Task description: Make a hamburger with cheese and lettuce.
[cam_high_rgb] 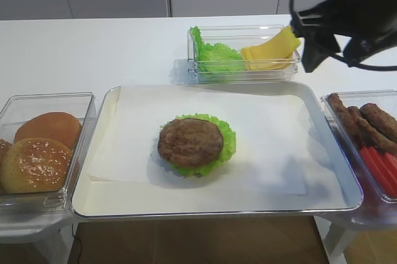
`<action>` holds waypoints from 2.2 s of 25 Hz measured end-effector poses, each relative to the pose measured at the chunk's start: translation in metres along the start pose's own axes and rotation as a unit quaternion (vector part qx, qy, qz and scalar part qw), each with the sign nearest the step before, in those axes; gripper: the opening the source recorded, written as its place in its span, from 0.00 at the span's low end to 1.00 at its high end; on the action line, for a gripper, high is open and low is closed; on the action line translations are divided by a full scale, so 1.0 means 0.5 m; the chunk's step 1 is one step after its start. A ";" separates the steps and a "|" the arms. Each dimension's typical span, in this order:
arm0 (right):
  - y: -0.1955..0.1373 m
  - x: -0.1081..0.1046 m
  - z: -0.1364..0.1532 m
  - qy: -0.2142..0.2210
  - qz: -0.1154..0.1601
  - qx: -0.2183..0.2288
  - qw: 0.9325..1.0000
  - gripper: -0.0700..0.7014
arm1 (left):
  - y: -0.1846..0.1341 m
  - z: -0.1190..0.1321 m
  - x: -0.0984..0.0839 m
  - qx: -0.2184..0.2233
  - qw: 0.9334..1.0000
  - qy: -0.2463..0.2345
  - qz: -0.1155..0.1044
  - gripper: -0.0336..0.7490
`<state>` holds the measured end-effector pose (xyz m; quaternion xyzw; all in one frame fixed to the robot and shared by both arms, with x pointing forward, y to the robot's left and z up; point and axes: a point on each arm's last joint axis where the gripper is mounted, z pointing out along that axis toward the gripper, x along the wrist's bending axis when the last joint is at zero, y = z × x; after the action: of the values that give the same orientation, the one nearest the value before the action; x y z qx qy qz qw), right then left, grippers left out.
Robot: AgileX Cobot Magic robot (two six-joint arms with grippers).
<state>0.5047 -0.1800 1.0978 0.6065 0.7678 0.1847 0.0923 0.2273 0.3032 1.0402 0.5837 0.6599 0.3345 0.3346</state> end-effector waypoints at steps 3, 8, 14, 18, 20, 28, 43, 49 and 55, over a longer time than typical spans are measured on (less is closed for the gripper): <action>-0.022 -0.052 -0.001 -0.004 0.039 0.010 0.999 0.71 | 0.000 0.000 0.000 0.000 1.000 0.000 0.000 0.51; -0.091 -0.106 -0.018 -0.015 0.081 0.013 0.996 0.70 | 0.000 0.000 0.000 0.000 1.000 0.000 0.000 0.51; -0.178 -0.118 -0.071 -0.021 0.090 -0.024 0.995 0.70 | 0.000 0.000 0.000 0.000 1.000 0.000 0.000 0.51; -0.233 -0.111 -0.110 -0.019 0.088 -0.047 0.995 0.70 | 0.000 0.000 0.000 0.000 1.000 0.000 0.000 0.51; -0.257 -0.108 -0.133 -0.018 0.087 -0.067 0.994 0.70 | 0.000 0.000 0.000 0.000 1.000 0.000 0.000 0.51; -0.356 -0.097 -0.186 -0.015 0.081 -0.113 0.990 0.70 | 0.000 0.000 0.000 0.000 1.000 0.000 0.000 0.51; -0.542 -0.083 -0.237 -0.009 0.045 -0.258 0.965 0.69 | 0.000 0.000 0.000 0.000 1.000 0.000 0.000 0.52; -0.589 -0.085 -0.206 -0.012 0.028 -0.286 0.958 0.69 | 0.000 0.000 0.000 0.000 1.000 0.000 0.000 0.51; -0.591 -0.089 -0.166 -0.012 0.028 -0.309 0.951 0.69 | 0.000 0.000 0.000 0.000 1.000 0.000 0.000 0.51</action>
<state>0.2202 -0.2952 1.0532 0.5715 0.6549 0.4078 0.2797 0.2273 0.3032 1.0402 0.5837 0.6599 0.3345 0.3346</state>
